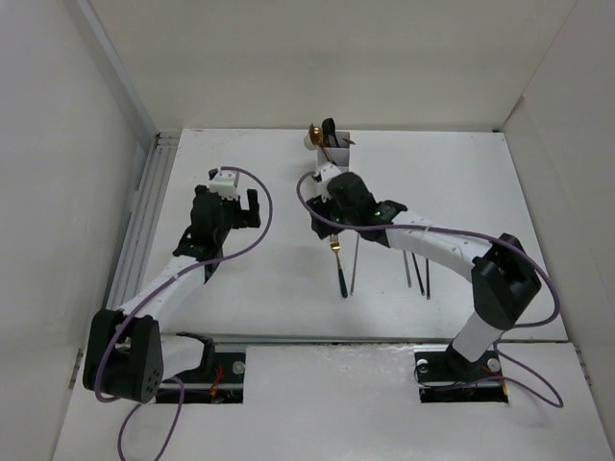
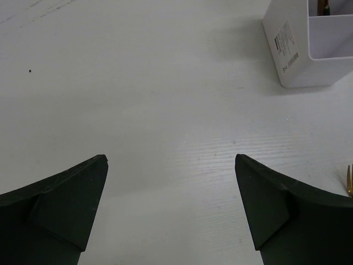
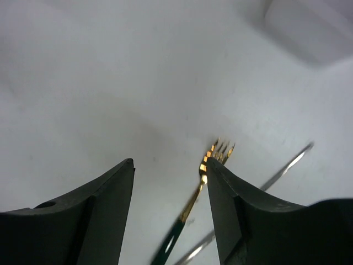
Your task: Sort the eating utensils into containers
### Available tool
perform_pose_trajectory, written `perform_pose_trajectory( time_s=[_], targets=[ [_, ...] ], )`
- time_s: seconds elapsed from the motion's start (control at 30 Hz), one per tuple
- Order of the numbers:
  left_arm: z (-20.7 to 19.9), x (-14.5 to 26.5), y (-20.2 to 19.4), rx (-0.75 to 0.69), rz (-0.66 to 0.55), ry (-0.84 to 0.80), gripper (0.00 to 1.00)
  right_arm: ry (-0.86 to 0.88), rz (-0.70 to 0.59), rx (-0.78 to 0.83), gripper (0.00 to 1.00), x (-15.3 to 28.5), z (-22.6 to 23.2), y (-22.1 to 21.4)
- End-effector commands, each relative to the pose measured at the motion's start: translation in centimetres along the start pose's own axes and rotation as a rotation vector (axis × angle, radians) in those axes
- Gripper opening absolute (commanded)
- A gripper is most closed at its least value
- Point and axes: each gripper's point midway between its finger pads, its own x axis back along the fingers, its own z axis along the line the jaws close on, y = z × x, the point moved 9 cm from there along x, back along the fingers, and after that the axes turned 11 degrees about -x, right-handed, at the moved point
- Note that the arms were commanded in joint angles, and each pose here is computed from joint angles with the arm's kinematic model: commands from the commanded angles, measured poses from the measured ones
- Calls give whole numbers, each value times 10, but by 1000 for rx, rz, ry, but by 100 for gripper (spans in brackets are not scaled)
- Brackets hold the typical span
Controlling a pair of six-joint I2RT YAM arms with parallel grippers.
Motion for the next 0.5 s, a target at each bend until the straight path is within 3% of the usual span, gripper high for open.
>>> perform_pose_trajectory(
  time_s=[0.0,0.13,0.47],
  targets=[
    [1,10,18,35,-129,8,100,-142,275,-80,60,6,4,-64],
    [-10,20,14,14,-135,-12,100,-215,361,-111,58,8,19,-94],
    [-18,35,7,24,-131,-44,100,-358,431,-161,58,22,32,-132]
  ],
)
